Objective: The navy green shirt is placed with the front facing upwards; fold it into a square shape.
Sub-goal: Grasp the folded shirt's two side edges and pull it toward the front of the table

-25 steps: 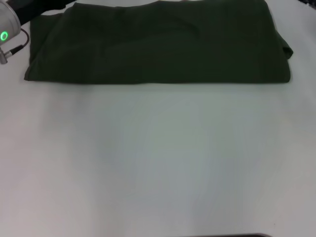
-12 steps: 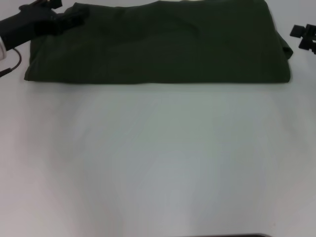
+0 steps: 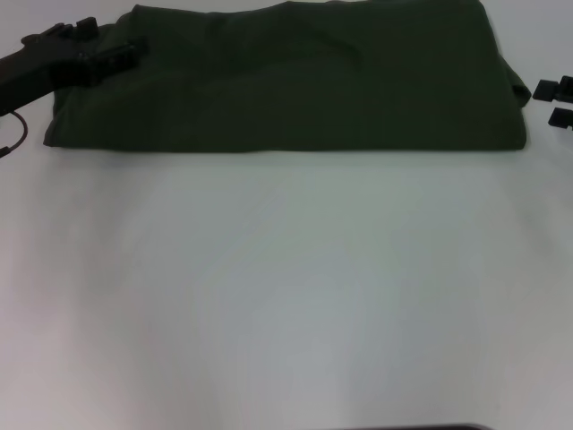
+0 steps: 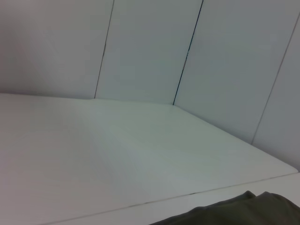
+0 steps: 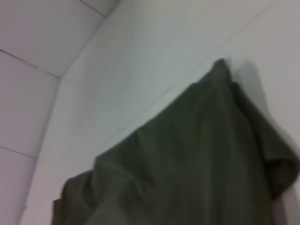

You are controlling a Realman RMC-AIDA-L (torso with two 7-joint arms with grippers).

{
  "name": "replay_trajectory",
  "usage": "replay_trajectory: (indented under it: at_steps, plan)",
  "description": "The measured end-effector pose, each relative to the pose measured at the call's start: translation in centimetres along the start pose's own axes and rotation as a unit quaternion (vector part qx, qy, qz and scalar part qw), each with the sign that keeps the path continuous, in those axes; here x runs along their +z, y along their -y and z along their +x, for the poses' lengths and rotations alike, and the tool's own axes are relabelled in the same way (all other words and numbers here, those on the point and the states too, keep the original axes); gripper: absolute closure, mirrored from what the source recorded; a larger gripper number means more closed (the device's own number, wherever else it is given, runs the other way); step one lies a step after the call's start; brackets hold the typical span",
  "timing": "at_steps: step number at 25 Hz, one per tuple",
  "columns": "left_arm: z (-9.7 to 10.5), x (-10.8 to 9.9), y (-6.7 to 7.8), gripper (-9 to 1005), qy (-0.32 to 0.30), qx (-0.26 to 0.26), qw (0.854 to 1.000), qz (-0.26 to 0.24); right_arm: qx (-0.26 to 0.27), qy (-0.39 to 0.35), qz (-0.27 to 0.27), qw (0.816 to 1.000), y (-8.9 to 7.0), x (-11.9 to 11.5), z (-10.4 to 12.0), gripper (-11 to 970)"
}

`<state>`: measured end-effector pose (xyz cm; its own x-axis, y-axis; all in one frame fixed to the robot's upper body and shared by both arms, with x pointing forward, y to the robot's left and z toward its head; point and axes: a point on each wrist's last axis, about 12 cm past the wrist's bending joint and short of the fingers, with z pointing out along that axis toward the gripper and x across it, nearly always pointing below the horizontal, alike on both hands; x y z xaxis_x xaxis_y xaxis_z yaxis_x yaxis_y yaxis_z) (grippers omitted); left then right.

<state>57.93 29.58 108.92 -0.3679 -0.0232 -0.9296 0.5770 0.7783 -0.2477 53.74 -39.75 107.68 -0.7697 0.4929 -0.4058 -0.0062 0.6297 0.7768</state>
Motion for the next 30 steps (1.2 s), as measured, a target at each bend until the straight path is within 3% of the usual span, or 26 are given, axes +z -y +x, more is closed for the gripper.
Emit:
replay_trajectory:
  at_steps: [12, 30]
  plan:
    - [-0.3, 0.4, -0.4, 76, -0.001, 0.003, 1.0, -0.021, 0.002, -0.003, 0.048, 0.999, 1.1, 1.4, 1.1, 225]
    - [-0.5, 0.9, -0.8, 77, -0.004, 0.006, 0.999, -0.039, -0.019, 0.002, 0.059, 0.998, -0.4, 4.8, 0.7, 231]
